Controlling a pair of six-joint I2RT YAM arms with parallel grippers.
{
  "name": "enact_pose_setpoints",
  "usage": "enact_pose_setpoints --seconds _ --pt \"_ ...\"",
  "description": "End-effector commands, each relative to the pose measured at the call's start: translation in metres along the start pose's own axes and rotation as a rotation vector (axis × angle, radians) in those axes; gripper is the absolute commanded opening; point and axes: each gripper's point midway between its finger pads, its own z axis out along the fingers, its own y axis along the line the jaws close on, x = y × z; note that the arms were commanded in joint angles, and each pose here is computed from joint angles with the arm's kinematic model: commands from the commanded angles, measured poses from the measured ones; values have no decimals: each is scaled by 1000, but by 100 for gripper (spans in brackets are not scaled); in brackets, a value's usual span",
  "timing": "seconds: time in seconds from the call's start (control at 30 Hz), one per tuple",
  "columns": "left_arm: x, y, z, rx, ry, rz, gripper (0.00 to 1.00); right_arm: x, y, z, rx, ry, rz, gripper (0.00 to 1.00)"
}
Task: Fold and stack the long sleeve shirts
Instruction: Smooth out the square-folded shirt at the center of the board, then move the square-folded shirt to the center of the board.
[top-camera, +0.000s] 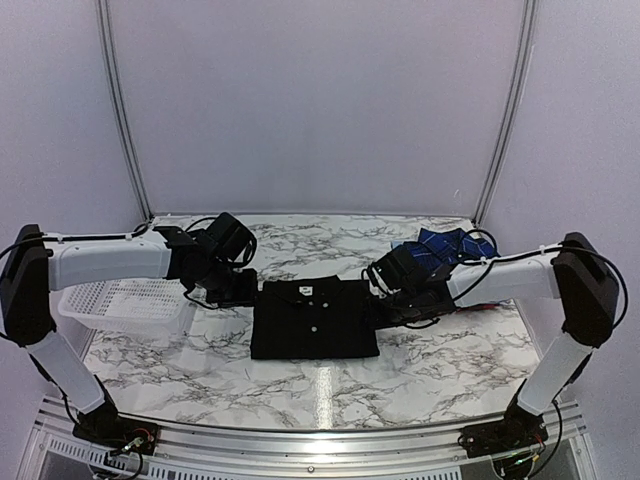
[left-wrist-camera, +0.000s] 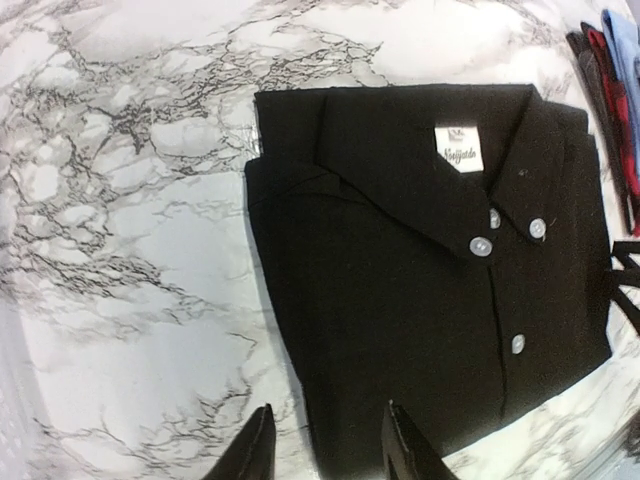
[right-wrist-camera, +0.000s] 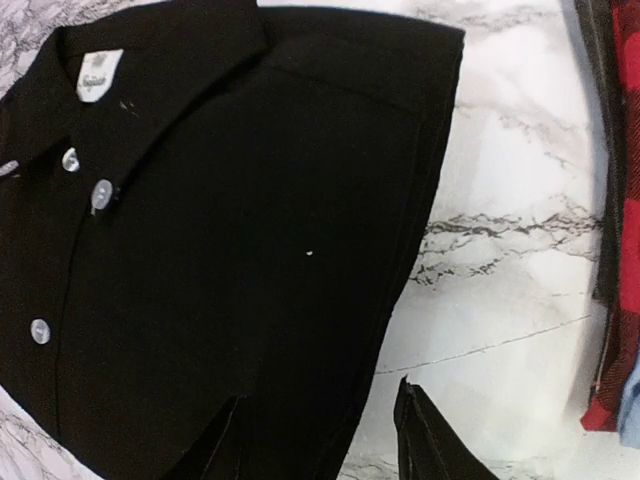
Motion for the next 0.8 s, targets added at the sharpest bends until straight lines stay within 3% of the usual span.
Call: enact_pose_setpoints --seconds 0.0,0.23,0.5,0.77 --pt "0 -19 3 111 -1 5 29 -23 10 -22 18 -89 0 43" --pt "5 -23 34 113 32 11 11 -33 32 -22 1 -104 -33 37" --pt "12 -26 71 115 73 6 9 -40 39 0 30 -95 -64 36" --pt "48 -5 89 66 146 -36 8 -2 14 34 106 -12 -77 36"
